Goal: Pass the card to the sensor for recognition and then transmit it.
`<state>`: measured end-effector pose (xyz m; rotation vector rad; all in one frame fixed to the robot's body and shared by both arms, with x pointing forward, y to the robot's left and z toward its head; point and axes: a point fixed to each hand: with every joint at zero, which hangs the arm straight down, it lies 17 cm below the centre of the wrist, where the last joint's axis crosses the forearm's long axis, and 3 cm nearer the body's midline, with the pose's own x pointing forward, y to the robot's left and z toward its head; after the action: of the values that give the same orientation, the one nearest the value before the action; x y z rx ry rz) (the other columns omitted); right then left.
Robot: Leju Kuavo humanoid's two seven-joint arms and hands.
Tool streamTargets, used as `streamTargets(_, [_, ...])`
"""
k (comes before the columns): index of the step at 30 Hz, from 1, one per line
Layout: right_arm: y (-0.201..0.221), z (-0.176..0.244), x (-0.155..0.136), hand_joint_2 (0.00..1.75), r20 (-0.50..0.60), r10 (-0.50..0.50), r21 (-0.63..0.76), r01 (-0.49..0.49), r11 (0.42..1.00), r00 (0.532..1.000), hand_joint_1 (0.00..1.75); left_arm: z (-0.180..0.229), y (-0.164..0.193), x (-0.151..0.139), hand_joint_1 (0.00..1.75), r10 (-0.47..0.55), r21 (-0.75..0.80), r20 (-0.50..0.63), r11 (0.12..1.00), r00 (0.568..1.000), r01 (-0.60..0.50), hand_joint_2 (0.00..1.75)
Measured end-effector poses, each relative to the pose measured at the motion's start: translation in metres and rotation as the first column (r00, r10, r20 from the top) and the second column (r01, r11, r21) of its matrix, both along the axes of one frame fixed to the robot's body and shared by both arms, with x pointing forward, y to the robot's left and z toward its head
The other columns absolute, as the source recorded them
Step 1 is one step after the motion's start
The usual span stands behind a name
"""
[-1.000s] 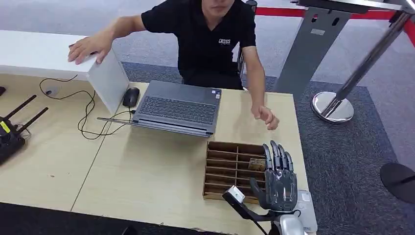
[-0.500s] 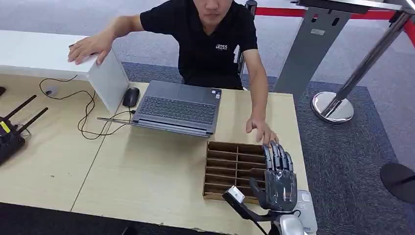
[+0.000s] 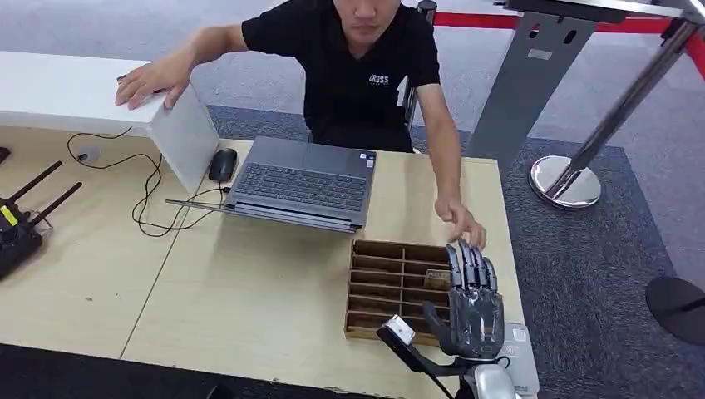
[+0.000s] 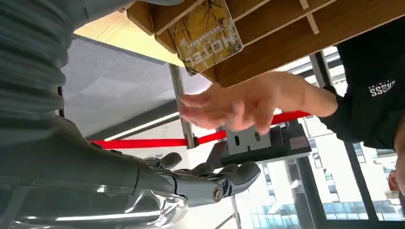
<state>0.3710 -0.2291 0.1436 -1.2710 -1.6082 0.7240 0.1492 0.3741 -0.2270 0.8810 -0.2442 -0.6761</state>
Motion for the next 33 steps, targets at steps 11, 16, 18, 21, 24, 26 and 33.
streamTargets(11, [0.0009,0.0005,0.0001,1.75,0.001,0.0,0.003,0.0,1.0,1.0,0.0,0.0,0.0,0.0001,0.0,-0.001,0.0,0.0,1.0,1.0,0.001,1.75])
streamTargets(16, [0.0009,0.0005,0.0001,1.75,0.001,0.0,0.003,0.0,1.0,1.0,0.0,0.0,0.0,0.0001,0.0,-0.001,0.0,0.0,1.0,1.0,0.001,1.75])
streamTargets(18, [0.0009,0.0005,0.0001,1.75,0.001,0.0,0.003,0.0,1.0,1.0,0.0,0.0,0.0,0.0001,0.0,-0.001,0.0,0.0,1.0,1.0,0.001,1.75])
streamTargets(21, [0.0009,0.0005,0.0001,1.75,0.001,0.0,0.003,0.0,1.0,1.0,0.0,0.0,-0.0001,0.0002,0.0,-0.001,0.0,0.0,1.0,1.0,0.001,1.75])
streamTargets(24, [0.001,0.0006,0.0001,1.75,0.002,0.0,0.002,0.0,1.0,1.0,0.0,-0.0001,-0.0001,0.0001,0.0,0.0,-0.001,0.001,1.0,1.0,0.0,1.75])
streamTargets(26, [0.0011,0.0004,0.0001,1.75,0.001,0.0,0.002,0.0,1.0,1.0,0.0,-0.0001,0.0,0.0,0.0,0.001,-0.001,0.001,1.0,1.0,-0.001,1.75])
streamTargets(33, [0.004,0.0017,0.0023,1.75,0.003,0.004,0.007,-0.004,1.0,1.0,0.0,-0.0001,-0.0008,0.0011,0.0,-0.005,-0.004,0.004,1.0,1.0,0.005,1.75])
